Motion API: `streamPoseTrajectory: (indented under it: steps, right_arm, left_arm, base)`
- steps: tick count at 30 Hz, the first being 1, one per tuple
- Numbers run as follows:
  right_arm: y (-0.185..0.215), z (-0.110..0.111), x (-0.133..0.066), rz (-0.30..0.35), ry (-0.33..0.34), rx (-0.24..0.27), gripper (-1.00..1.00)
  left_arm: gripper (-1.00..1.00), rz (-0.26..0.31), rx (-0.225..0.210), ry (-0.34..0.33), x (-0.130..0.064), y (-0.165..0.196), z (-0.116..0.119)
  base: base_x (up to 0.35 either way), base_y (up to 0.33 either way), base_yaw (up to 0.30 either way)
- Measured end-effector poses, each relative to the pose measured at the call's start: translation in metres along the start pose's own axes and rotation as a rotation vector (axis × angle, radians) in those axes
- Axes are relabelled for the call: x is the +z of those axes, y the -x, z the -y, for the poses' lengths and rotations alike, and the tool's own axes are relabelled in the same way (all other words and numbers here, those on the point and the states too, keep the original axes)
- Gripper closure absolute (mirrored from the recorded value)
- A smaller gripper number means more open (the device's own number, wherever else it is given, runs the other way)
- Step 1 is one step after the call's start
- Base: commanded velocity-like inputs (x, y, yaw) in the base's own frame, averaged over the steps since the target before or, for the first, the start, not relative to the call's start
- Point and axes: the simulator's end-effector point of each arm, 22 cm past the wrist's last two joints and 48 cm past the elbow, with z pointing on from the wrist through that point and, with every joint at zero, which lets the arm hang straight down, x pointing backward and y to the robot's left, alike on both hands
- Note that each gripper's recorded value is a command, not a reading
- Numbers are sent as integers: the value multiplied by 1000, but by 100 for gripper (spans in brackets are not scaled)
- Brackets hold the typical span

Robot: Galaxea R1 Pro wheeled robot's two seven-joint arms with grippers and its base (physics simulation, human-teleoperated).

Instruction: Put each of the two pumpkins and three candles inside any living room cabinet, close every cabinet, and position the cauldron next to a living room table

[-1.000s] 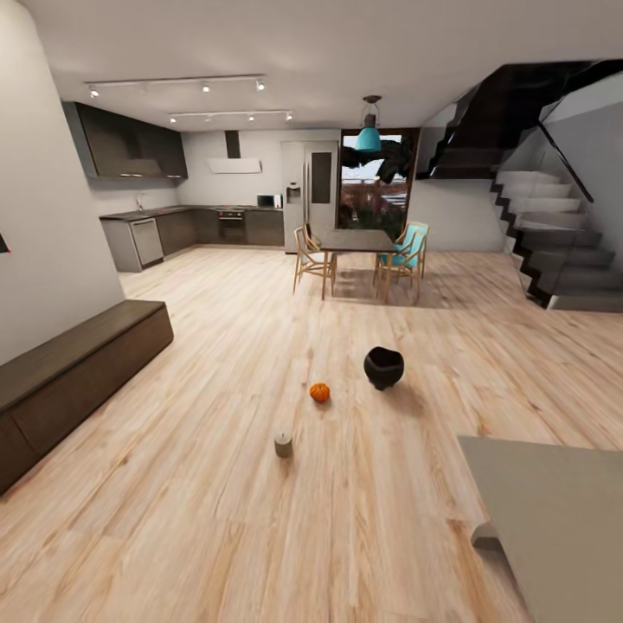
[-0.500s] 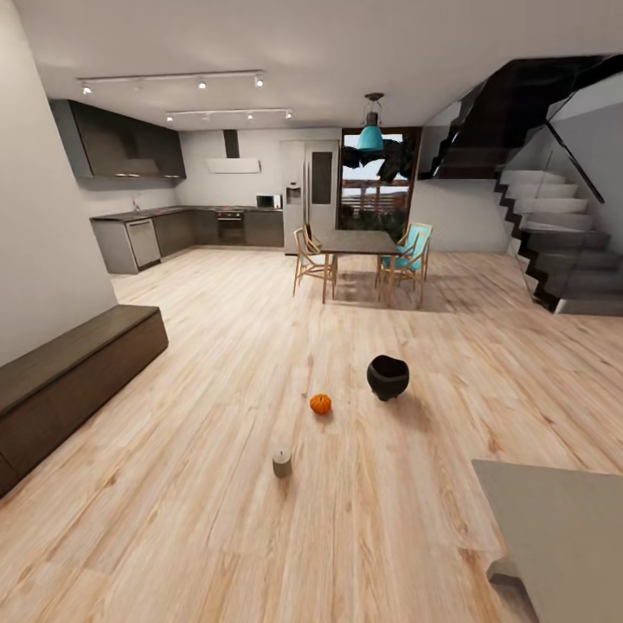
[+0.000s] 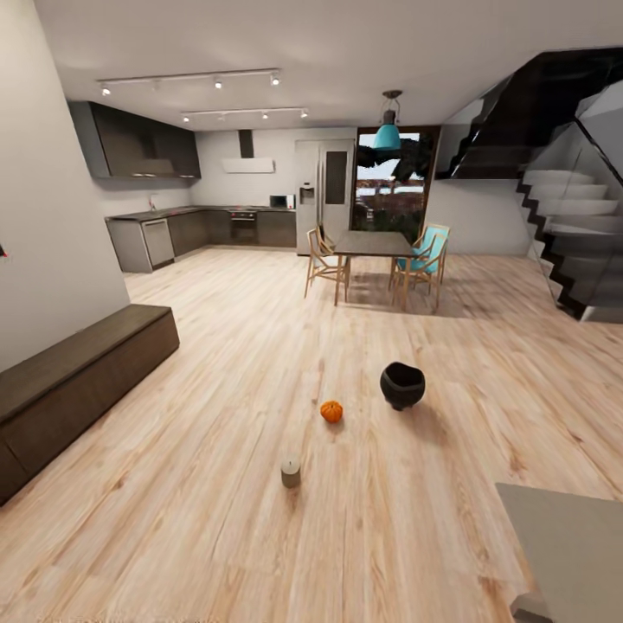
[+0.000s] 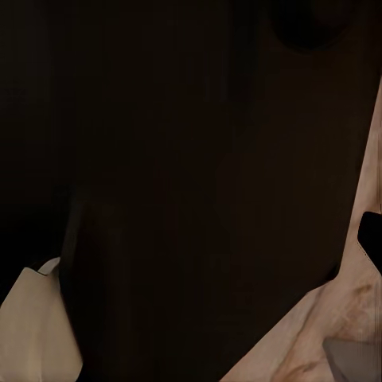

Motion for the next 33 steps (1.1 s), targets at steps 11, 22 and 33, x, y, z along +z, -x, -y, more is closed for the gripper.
streamPoseTrajectory:
  steps: [11, 22, 33]
  right_arm:
    - [0, 0, 0, 0, -1, 0, -100]
    - [0, 1, 0, 0, -1, 0, -100]
    - [0, 1, 0, 0, -1, -2, -100]
  left_arm:
    - [-100, 0, 1, 2, 0, 0, -1]
    - [-100, 0, 1, 3, 0, 0, -1]
    - [-100, 0, 1, 1, 0, 0, 0]
  base:
    - [86, 57, 277]
    - [297, 59, 280]
    - [309, -57, 281]
